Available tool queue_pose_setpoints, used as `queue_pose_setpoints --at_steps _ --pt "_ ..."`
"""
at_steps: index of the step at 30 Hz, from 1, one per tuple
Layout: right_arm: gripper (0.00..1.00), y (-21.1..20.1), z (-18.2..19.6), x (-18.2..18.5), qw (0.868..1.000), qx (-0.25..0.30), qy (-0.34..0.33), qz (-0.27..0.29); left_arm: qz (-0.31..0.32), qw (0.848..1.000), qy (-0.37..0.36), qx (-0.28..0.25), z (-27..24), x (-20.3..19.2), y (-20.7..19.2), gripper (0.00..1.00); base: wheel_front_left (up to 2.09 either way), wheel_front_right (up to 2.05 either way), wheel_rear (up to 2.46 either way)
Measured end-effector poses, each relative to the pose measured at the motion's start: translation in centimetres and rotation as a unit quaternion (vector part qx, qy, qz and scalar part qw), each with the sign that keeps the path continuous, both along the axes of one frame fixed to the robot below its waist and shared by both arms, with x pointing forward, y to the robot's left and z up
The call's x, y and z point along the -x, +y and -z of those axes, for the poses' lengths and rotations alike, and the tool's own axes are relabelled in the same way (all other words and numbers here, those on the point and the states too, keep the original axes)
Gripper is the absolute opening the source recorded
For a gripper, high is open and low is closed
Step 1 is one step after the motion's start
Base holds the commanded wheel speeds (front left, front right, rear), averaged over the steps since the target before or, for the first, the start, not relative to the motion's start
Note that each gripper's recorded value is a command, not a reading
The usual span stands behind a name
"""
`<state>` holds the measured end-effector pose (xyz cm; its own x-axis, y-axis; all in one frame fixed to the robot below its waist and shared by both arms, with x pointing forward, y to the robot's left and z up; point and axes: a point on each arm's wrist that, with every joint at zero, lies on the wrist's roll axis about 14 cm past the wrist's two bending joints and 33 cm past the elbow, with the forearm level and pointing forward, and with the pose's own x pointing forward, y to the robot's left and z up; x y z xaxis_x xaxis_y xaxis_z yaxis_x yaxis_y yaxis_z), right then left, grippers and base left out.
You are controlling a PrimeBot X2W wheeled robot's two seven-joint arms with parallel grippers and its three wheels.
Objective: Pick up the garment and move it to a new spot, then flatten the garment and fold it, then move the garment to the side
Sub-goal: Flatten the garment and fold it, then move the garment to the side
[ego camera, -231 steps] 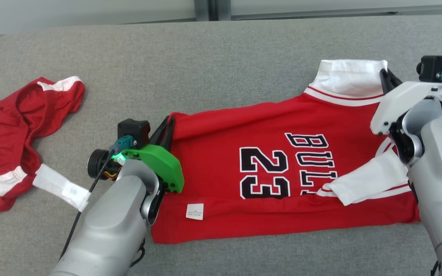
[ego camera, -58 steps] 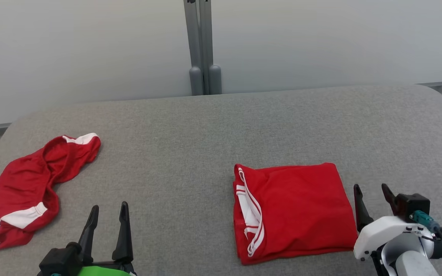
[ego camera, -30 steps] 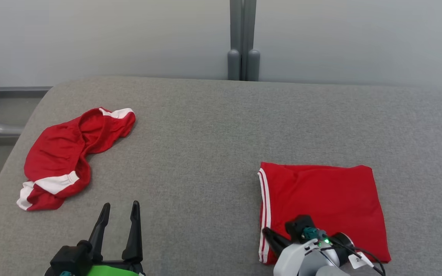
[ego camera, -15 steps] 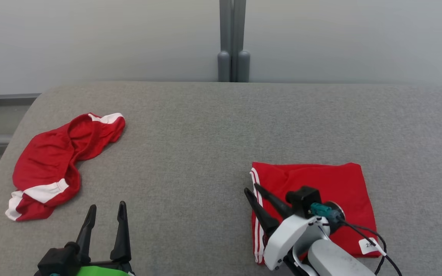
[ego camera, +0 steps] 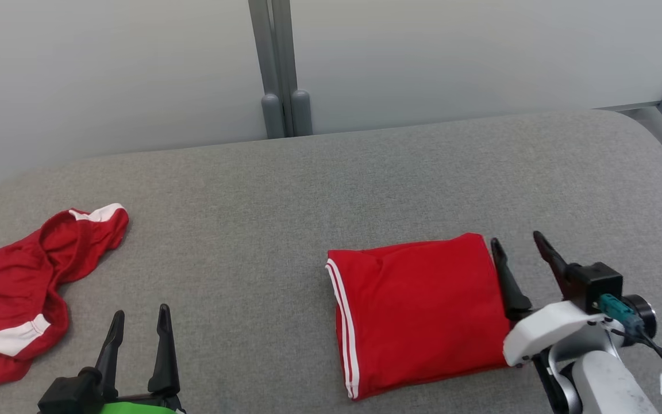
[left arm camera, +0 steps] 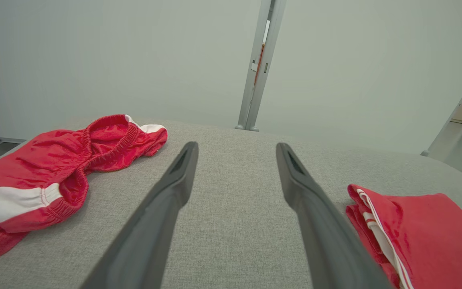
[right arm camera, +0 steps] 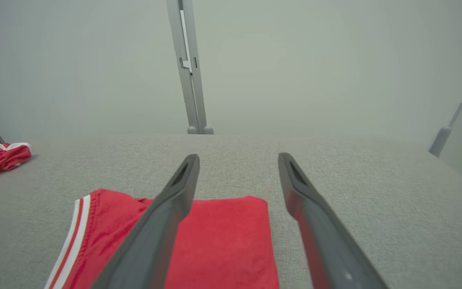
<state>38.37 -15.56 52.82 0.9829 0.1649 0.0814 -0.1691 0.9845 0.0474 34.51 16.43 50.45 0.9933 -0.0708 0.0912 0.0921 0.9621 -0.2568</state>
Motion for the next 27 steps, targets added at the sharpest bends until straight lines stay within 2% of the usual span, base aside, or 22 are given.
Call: queue_pose_setpoints --at_steps 3,8,27 --pt "1.0 -1.9 0.3 0.7 1.0 0.0 0.002 0.024 0.001 1.0 -0.002 -0.003 -0.1 0.0 0.0 1.0 0.0 0.0 0.0" --pt "1.0 -3.1 1.5 1.4 0.999 0.001 0.016 0.032 -0.004 1.0 0.001 -0.004 0.1 0.3 0.4 1.0 0.0 0.0 0.0" --pt "1.0 -3.7 3.1 2.3 0.998 -0.021 0.027 0.044 -0.01 1.0 -0.001 -0.002 0.1 1.3 0.8 1.0 0.0 0.0 0.0"
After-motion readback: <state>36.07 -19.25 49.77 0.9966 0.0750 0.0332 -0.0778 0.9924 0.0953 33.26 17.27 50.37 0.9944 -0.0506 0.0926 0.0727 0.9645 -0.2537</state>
